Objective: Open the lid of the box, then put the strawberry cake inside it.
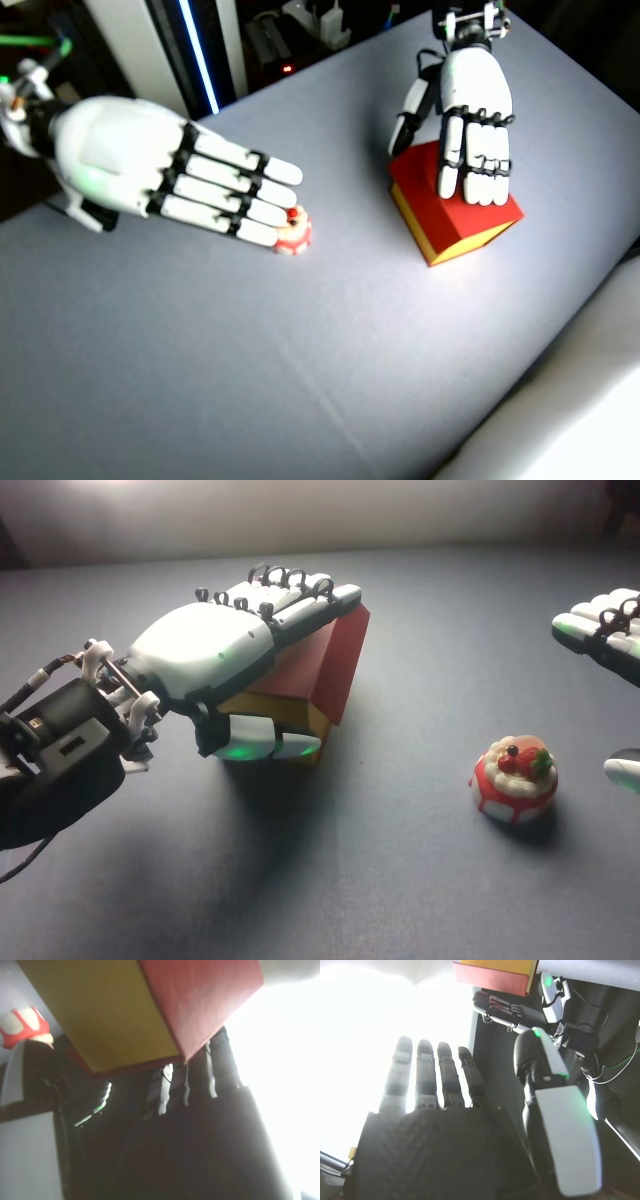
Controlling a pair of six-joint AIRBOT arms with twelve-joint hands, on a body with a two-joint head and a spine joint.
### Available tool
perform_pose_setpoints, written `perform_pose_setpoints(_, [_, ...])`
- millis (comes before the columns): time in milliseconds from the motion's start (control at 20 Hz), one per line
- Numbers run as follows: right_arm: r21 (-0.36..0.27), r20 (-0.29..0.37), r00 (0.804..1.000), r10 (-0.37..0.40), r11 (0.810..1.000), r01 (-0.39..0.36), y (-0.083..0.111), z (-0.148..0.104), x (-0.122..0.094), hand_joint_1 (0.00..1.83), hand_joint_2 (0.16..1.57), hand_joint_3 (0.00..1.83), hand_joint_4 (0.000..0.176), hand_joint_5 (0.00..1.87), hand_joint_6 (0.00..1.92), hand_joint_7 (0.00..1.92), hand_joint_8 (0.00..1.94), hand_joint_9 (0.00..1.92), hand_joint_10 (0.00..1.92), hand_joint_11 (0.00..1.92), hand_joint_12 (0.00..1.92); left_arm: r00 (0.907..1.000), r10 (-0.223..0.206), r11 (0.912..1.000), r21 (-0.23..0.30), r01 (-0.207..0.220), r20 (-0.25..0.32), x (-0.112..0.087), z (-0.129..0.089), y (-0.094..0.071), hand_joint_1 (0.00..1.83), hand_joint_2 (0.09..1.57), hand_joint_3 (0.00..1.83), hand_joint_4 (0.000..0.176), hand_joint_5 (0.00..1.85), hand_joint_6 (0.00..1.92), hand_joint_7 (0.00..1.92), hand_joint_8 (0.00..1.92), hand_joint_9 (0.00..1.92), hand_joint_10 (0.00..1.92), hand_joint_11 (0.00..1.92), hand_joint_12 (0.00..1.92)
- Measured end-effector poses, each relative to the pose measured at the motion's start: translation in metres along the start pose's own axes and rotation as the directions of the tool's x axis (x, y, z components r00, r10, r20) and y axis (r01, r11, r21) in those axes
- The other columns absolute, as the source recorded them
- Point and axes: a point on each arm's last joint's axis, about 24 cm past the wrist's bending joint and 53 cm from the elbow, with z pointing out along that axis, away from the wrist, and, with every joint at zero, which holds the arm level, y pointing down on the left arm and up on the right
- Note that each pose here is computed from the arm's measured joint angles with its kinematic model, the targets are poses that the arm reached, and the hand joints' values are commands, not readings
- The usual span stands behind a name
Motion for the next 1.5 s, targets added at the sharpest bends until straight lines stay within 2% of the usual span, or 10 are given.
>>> perform_pose_setpoints(400, [0.009,-0.001,1.000,0.010,1.000,-0.010,-0.003,-0.001,0.002,0.50,1.36,0.00,0.000,0.00,0.00,0.00,0.00,0.00,0.00,0.00,0.00,0.9996,-0.026,0.9997,-0.006,0.026,0.014,0.002,0.014,0.001,0.84,1.12,0.02,0.063,0.00,0.00,0.00,0.00,0.00,0.00,0.00,0.00])
perform_pose_setpoints(500, [0.007,-0.005,1.000,0.012,1.000,-0.012,-0.002,0.000,0.004,0.50,1.36,0.00,0.000,0.00,0.00,0.00,0.00,0.00,0.00,0.00,0.00,0.9992,-0.032,0.9994,-0.011,0.032,0.025,-0.001,0.015,0.002,0.81,1.16,0.03,0.073,0.00,0.00,0.00,0.00,0.00,0.00,0.00,0.00])
perform_pose_setpoints(550, [0.008,-0.004,1.000,0.012,1.000,-0.012,-0.002,0.000,0.004,0.49,1.35,0.00,0.000,0.00,0.00,0.00,0.00,0.00,0.00,0.00,0.00,0.9991,-0.033,0.9994,-0.012,0.034,0.027,-0.002,0.015,0.002,0.65,1.19,0.04,0.110,0.00,0.00,0.00,0.00,0.00,0.00,0.00,0.00])
perform_pose_setpoints(650, [0.012,-0.003,1.000,0.013,1.000,-0.012,-0.004,-0.001,0.004,0.52,1.35,0.00,0.000,0.00,0.00,0.00,0.00,0.00,0.00,0.00,0.00,0.9989,-0.033,0.9995,-0.005,0.033,0.035,-0.005,0.017,-0.001,0.48,1.28,0.06,0.121,0.00,0.00,0.00,0.00,0.00,0.00,0.00,0.00])
perform_pose_setpoints(800, [0.018,-0.009,1.000,0.014,1.000,-0.014,-0.006,-0.002,0.006,0.53,1.34,0.00,0.000,0.00,0.00,0.00,0.00,0.00,0.00,0.00,0.00,0.9972,-0.032,0.9993,0.020,0.031,0.068,-0.017,0.017,-0.008,0.52,1.26,0.03,0.152,0.00,0.00,0.00,0.00,0.00,0.00,0.00,0.00])
perform_pose_setpoints(850, [0.018,-0.008,1.000,0.015,1.000,-0.014,-0.006,-0.002,0.006,0.53,1.34,0.00,0.000,0.00,0.00,0.00,0.00,0.00,0.00,0.00,0.00,0.9959,-0.039,0.9990,0.025,0.037,0.081,-0.021,0.016,-0.009,0.68,1.21,0.00,0.109,0.00,0.00,0.00,0.00,0.00,0.00,0.00,0.00])
perform_pose_setpoints(950, [0.021,-0.005,1.000,0.017,1.000,-0.016,-0.007,-0.002,0.005,0.55,1.34,0.00,0.000,0.00,0.00,0.00,0.00,0.00,0.00,0.00,0.00,0.9920,-0.042,0.9982,0.047,0.037,0.119,-0.033,0.008,-0.013,0.68,1.24,0.01,0.111,0.00,0.00,0.00,0.00,0.00,0.00,0.00,0.00])
perform_pose_setpoints(1150, [0.028,-0.006,1.000,0.022,0.999,-0.022,-0.009,-0.004,0.007,0.56,1.34,0.00,0.000,0.00,0.00,0.00,0.00,0.00,0.00,0.00,0.00,0.9755,-0.066,0.9963,0.068,0.053,0.210,-0.061,-0.010,-0.013,0.66,1.23,0.00,0.064,0.00,0.00,0.00,0.00,0.00,0.00,0.00,0.00])
perform_pose_setpoints(1250, [0.036,-0.008,1.000,0.024,0.999,-0.024,-0.011,-0.005,0.007,0.56,1.34,0.00,0.000,0.00,0.00,0.00,0.00,0.00,0.00,0.00,0.00,0.9627,-0.075,0.9955,0.076,0.057,0.260,-0.076,-0.016,-0.012,0.80,1.22,0.00,0.160,0.00,0.00,0.00,0.00,0.00,0.00,0.00,0.00])
perform_pose_setpoints(1500, [0.040,-0.003,1.000,0.029,0.999,-0.029,-0.013,-0.006,0.008,0.59,1.33,0.00,0.000,0.00,0.00,0.00,0.00,0.00,0.00,0.00,0.00,0.9335,-0.105,0.9939,0.069,0.086,0.343,-0.100,-0.026,-0.005,0.64,1.28,0.02,0.123,0.00,0.00,0.00,0.00,0.00,0.00,0.00,0.00])
